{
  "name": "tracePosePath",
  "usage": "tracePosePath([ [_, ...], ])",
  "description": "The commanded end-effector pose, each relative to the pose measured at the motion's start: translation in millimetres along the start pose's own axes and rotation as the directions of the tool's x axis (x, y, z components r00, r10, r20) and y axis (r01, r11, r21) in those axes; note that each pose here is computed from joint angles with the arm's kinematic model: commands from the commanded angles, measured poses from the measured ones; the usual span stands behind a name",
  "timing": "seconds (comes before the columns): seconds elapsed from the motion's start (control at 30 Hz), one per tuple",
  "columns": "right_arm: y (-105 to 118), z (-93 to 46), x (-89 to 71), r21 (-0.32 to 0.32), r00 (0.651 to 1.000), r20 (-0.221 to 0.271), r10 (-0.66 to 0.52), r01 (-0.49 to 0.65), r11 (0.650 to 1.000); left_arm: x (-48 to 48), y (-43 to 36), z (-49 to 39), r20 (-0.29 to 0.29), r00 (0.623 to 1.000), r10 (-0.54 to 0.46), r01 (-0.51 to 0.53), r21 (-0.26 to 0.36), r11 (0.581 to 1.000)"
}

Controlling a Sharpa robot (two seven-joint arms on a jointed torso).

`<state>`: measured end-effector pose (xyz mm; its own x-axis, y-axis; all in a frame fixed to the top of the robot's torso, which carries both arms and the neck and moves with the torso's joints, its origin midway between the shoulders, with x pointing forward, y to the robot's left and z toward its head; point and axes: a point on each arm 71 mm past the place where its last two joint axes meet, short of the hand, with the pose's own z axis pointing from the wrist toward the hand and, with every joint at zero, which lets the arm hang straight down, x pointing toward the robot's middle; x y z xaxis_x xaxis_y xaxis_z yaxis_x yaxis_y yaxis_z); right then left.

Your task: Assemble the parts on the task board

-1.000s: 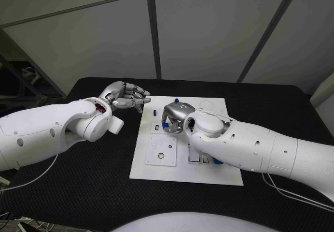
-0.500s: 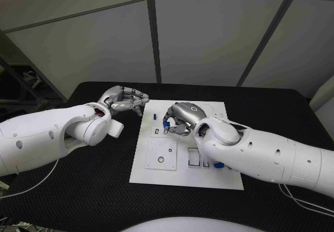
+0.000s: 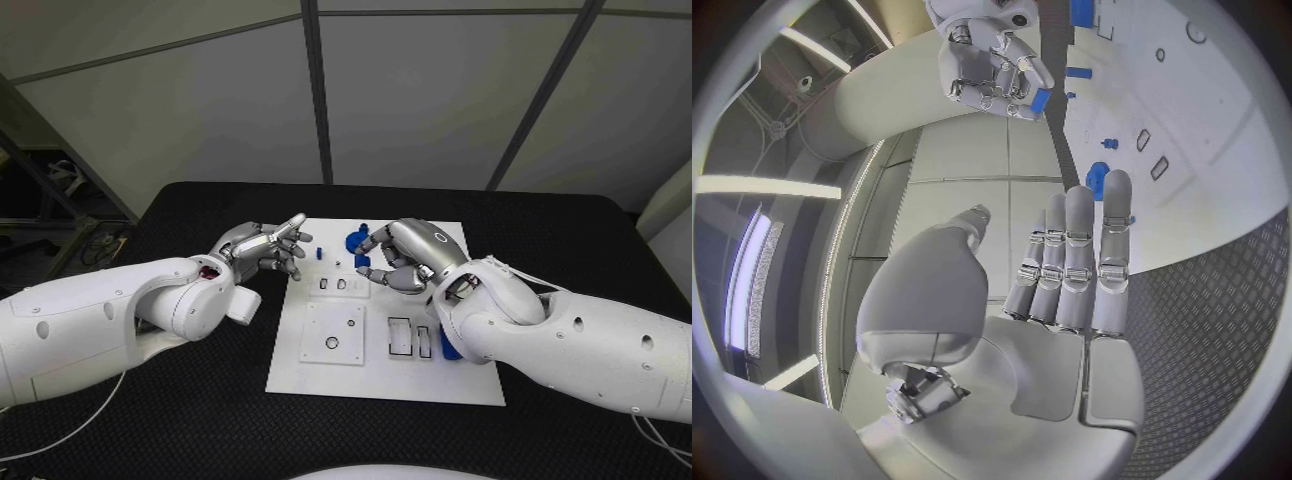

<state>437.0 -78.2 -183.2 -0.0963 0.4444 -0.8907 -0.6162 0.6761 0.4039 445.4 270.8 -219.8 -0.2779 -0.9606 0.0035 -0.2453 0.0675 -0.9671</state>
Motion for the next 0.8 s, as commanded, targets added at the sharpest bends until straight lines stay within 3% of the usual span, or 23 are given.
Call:
tracePosePath([
  [0.03,5.7,-4.8,-9.5,-0.049,0.993,0.083,0.081,-0.077,0.996,14.6,5.9,-0.7,-0.08,0.984,-0.157,0.155,-0.035,0.987],
  [0.2,10.7,-9.2,-12.5,-0.075,0.989,0.091,0.114,-0.107,0.991,32.7,13.5,-0.5,-0.144,0.965,-0.219,0.209,-0.082,0.975],
  [0.4,15.8,-9.9,-12.8,-0.095,0.987,0.092,0.134,-0.126,0.988,50.8,15.1,2.0,-0.209,0.943,-0.26,0.243,-0.105,0.964],
  [0.8,23.2,-6.1,-9.7,-0.119,0.984,0.086,0.157,-0.146,0.982,73.9,13.7,6.5,-0.294,0.907,-0.302,0.278,-0.123,0.953],
])
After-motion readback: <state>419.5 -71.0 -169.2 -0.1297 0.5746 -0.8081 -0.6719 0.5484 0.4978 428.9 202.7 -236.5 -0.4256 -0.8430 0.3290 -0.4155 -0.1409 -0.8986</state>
